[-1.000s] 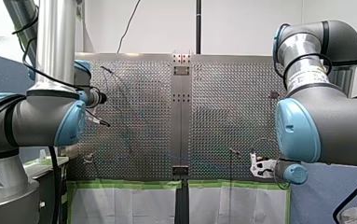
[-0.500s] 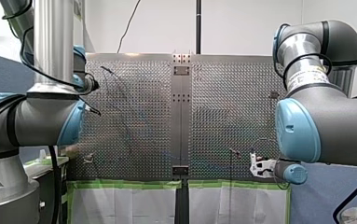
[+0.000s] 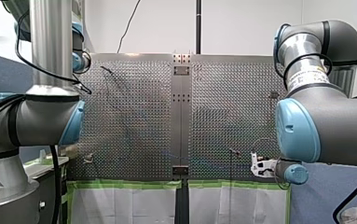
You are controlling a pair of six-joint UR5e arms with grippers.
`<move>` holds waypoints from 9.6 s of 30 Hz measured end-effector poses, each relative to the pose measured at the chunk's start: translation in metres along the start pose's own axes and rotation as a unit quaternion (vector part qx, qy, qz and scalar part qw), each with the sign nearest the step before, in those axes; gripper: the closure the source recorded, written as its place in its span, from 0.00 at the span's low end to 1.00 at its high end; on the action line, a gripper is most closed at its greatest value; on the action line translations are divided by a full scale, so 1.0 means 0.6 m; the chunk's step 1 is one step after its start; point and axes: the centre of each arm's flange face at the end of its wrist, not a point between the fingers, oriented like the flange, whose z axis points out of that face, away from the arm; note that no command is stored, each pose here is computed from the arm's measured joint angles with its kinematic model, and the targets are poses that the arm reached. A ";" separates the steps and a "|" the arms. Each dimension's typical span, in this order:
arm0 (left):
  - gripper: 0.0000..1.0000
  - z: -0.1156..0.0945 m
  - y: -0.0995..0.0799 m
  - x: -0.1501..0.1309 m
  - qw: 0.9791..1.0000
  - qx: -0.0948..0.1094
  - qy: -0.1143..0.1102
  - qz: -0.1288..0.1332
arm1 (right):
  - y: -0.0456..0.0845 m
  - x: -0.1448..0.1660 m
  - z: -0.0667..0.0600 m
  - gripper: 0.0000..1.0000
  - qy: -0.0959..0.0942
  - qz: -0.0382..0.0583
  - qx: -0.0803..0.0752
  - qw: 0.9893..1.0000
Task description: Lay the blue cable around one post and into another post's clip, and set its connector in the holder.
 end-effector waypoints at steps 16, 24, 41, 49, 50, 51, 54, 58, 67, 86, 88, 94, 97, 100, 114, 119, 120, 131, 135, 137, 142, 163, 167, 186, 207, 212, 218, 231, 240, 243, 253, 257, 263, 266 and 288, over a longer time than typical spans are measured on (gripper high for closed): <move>0.00 -0.026 -0.180 -0.088 0.994 0.033 -0.078 0.063 | 0.000 0.000 0.000 1.00 0.000 0.004 0.001 1.000; 0.00 -0.055 -0.266 -0.111 0.990 0.046 -0.099 0.084 | -0.001 0.000 0.000 1.00 0.000 0.005 0.002 1.000; 0.00 -0.046 -0.246 -0.014 0.988 -0.040 -0.036 0.145 | -0.005 0.000 0.000 1.00 -0.001 0.006 0.005 1.000; 0.00 -0.069 -0.251 0.022 0.982 -0.051 0.014 0.183 | -0.005 0.000 0.001 1.00 0.000 0.008 0.005 1.000; 0.00 -0.070 -0.251 0.023 0.981 -0.053 0.018 0.187 | -0.006 0.000 0.001 1.00 0.000 0.008 0.005 1.000; 0.00 -0.071 -0.249 0.024 0.980 -0.055 0.021 0.191 | -0.006 0.000 0.001 1.00 0.000 0.008 0.005 1.000; 0.00 -0.074 -0.243 0.027 0.976 -0.065 0.031 0.206 | -0.006 0.000 0.001 1.00 0.000 0.008 0.005 1.000; 0.00 -0.074 -0.226 0.036 0.969 -0.084 0.049 0.228 | -0.006 0.000 0.001 1.00 0.000 0.009 0.005 1.000; 0.00 -0.073 -0.193 0.047 0.950 -0.120 0.086 0.274 | -0.006 0.000 0.001 1.00 0.000 0.009 0.005 1.000; 0.00 -0.092 -0.186 0.031 0.905 -0.153 0.157 0.363 | -0.007 0.000 0.001 1.00 0.000 0.009 0.006 1.000; 0.00 -0.095 -0.185 0.032 0.901 -0.153 0.168 0.371 | -0.007 0.000 0.001 1.00 0.000 0.009 0.006 1.000; 0.00 -0.106 -0.182 0.034 0.885 -0.159 0.194 0.393 | -0.007 0.000 0.001 1.00 0.000 0.009 0.006 1.000; 0.00 -0.111 -0.181 0.034 0.876 -0.163 0.206 0.404 | -0.007 0.000 0.001 1.00 0.000 0.009 0.006 1.000; 0.00 -0.117 -0.180 0.035 0.868 -0.167 0.217 0.415 | -0.008 0.000 0.001 1.00 0.000 0.009 0.006 1.000; 0.00 -0.145 -0.176 0.036 0.822 -0.180 0.273 0.466 | -0.009 0.000 0.001 1.00 -0.001 0.009 0.007 1.000; 0.00 -0.147 -0.176 0.036 0.817 -0.181 0.278 0.471 | -0.009 0.000 0.001 1.00 -0.001 0.009 0.007 1.000; 0.00 -0.148 -0.176 0.036 0.817 -0.181 0.279 0.471 | -0.009 0.000 0.001 1.00 -0.001 0.009 0.007 1.000; 0.00 -0.148 -0.176 0.036 0.816 -0.181 0.279 0.472 | -0.010 0.000 0.001 1.00 -0.001 0.009 0.007 1.000; 0.00 -0.148 -0.176 0.036 0.817 -0.181 0.279 0.472 | -0.011 0.000 0.001 1.00 -0.001 0.009 0.008 1.000; 0.00 -0.148 -0.176 0.037 0.817 -0.181 0.279 0.472 | -0.011 0.000 0.001 1.00 -0.001 0.009 0.008 1.000; 0.00 -0.148 -0.176 0.037 0.817 -0.180 0.279 0.472 | -0.011 0.000 0.001 1.00 -0.001 0.009 0.008 1.000; 0.00 -0.159 -0.174 0.077 0.820 -0.125 0.296 0.474 | -0.010 -0.001 -0.001 1.00 -0.006 0.000 0.002 1.000; 0.00 -0.170 -0.163 0.109 0.819 -0.103 0.315 0.468 | -0.009 -0.005 -0.008 1.00 -0.010 -0.003 -0.003 1.000; 0.00 -0.225 -0.065 0.299 0.805 -0.075 0.397 0.434 | 0.000 -0.017 -0.032 1.00 -0.014 -0.008 -0.032 0.999; 0.00 -0.377 0.038 0.483 0.755 -0.011 0.522 0.397 | -0.011 -0.012 -0.025 1.00 -0.008 -0.004 -0.021 1.000; 0.00 -0.426 0.069 0.513 0.730 0.003 0.546 0.412 | -0.015 -0.009 -0.021 1.00 -0.003 -0.009 -0.015 1.000; 0.00 -0.481 0.106 0.537 0.708 0.001 0.561 0.428 | -0.024 -0.007 -0.027 1.00 -0.001 -0.026 -0.012 1.000; 0.00 -0.519 0.108 0.624 0.698 0.060 0.564 0.437 | -0.045 -0.021 -0.071 1.00 0.005 -0.038 -0.033 0.999; 0.00 -0.530 0.087 0.700 0.703 0.111 0.547 0.440 | -0.042 0.019 -0.058 1.00 0.041 -0.050 -0.030 0.997; 0.00 -0.534 0.081 0.725 0.705 0.126 0.541 0.441 | -0.043 0.023 -0.054 1.00 0.045 -0.050 -0.027 0.997; 0.00 -0.522 0.077 0.790 0.722 0.147 0.505 0.450 | -0.052 0.025 -0.051 1.00 0.047 -0.049 -0.019 0.998; 0.00 -0.514 0.078 0.815 0.730 0.151 0.492 0.450 | -0.055 0.026 -0.050 1.00 0.047 -0.048 -0.017 0.998; 0.00 -0.495 0.082 0.856 0.746 0.159 0.472 0.442 | -0.058 0.026 -0.049 1.00 0.048 -0.049 -0.012 0.998; 0.00 -0.486 0.085 0.874 0.754 0.163 0.464 0.436 | -0.059 0.026 -0.049 1.00 0.048 -0.049 -0.011 0.998; 0.00 -0.412 0.121 0.997 0.795 0.182 0.377 0.439 | -0.061 0.028 -0.046 1.00 0.051 -0.042 -0.007 0.998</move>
